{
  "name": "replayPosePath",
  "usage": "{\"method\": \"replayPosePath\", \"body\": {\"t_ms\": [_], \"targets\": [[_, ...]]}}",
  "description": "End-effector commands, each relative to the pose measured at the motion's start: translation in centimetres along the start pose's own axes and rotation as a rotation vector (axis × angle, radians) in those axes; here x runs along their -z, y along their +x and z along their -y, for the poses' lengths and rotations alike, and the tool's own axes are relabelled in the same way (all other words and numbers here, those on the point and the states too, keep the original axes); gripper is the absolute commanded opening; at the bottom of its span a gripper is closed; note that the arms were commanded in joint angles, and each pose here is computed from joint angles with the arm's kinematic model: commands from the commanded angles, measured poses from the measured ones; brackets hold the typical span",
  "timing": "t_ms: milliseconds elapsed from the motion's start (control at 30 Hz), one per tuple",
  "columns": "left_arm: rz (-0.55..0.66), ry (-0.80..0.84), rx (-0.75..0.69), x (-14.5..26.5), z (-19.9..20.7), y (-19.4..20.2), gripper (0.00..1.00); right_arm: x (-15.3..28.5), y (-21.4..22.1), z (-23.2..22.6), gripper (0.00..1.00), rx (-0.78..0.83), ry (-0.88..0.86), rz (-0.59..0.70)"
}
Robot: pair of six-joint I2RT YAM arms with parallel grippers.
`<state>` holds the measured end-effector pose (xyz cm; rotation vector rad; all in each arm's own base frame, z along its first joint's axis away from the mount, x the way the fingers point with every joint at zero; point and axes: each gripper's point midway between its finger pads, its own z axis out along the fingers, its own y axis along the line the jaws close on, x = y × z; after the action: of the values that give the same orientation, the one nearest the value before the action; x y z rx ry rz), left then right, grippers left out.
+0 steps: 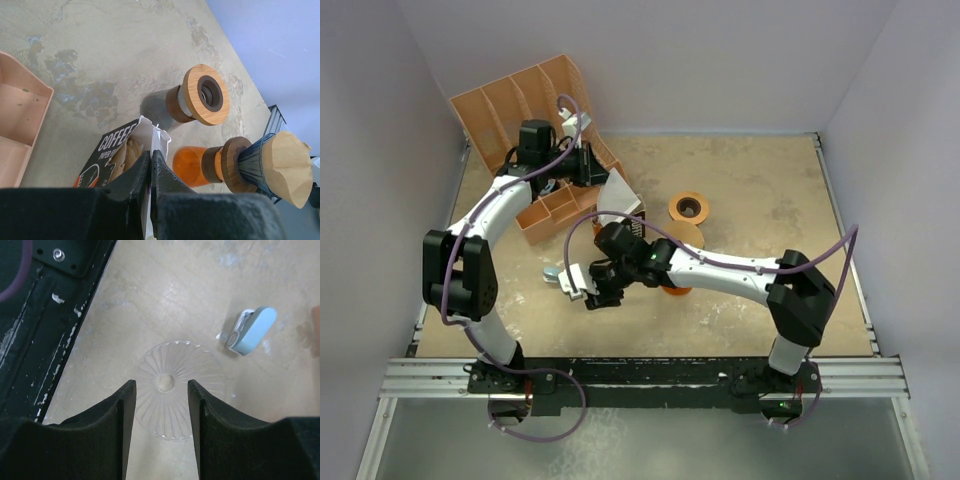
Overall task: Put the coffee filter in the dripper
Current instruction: Pick up the coffee dripper from the center of the board.
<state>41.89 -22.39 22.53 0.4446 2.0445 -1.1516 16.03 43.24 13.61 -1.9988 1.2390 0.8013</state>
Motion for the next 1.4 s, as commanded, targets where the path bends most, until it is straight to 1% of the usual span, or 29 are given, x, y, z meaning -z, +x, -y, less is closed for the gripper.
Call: {"method": "replayPosePath", "body": {"t_ms": [0, 133, 333, 433, 667, 800, 933, 1000, 1233, 1367], "targets": [[0.058, 0.036, -0.066, 0.5, 1.3, -2.6, 0.00, -1.0, 1.1, -0.7, 0.49, 0.042, 0.005, -0.061], [0.057, 0.037, -0.066, 0.5, 1.4, -2.6, 0.00, -1.8, 1.9, -1.8, 0.49, 0.047, -0.015, -0.091], [0.062, 0.036, -0.070, 0.6, 1.5, -2.7, 0.00, -1.5, 1.5, -1.7, 0.49, 0.055, -0.006, -0.086], [0.063, 0.034, -0.073, 0.7, 1.6, -2.8, 0.00, -1.6, 2.0, -1.9, 0.48, 0.051, -0.009, -0.100], [0.068, 0.035, -0.079, 0.8, 1.8, -3.0, 0.00, -2.4, 3.7, -2.0, 0.44, 0.038, -0.002, -0.142], [0.067, 0.037, -0.079, 0.9, 1.8, -2.9, 0.00, -2.6, 3.9, -1.6, 0.38, 0.033, 0.016, -0.154], [0.067, 0.040, -0.084, 1.0, 2.0, -2.9, 0.00, -2.6, 3.9, -1.3, 0.27, 0.031, 0.033, -0.160], [0.068, 0.040, -0.086, 1.0, 2.0, -2.9, 0.00, -2.6, 4.0, -1.2, 0.25, 0.029, 0.039, -0.162], [0.072, 0.043, -0.091, 1.2, 2.3, -3.0, 0.00, -3.1, 4.9, -1.3, 0.31, 0.016, 0.038, -0.195], [0.072, 0.043, -0.091, 1.2, 2.4, -3.0, 0.00, -3.2, 4.9, -1.2, 0.32, 0.018, 0.042, -0.202]]}}
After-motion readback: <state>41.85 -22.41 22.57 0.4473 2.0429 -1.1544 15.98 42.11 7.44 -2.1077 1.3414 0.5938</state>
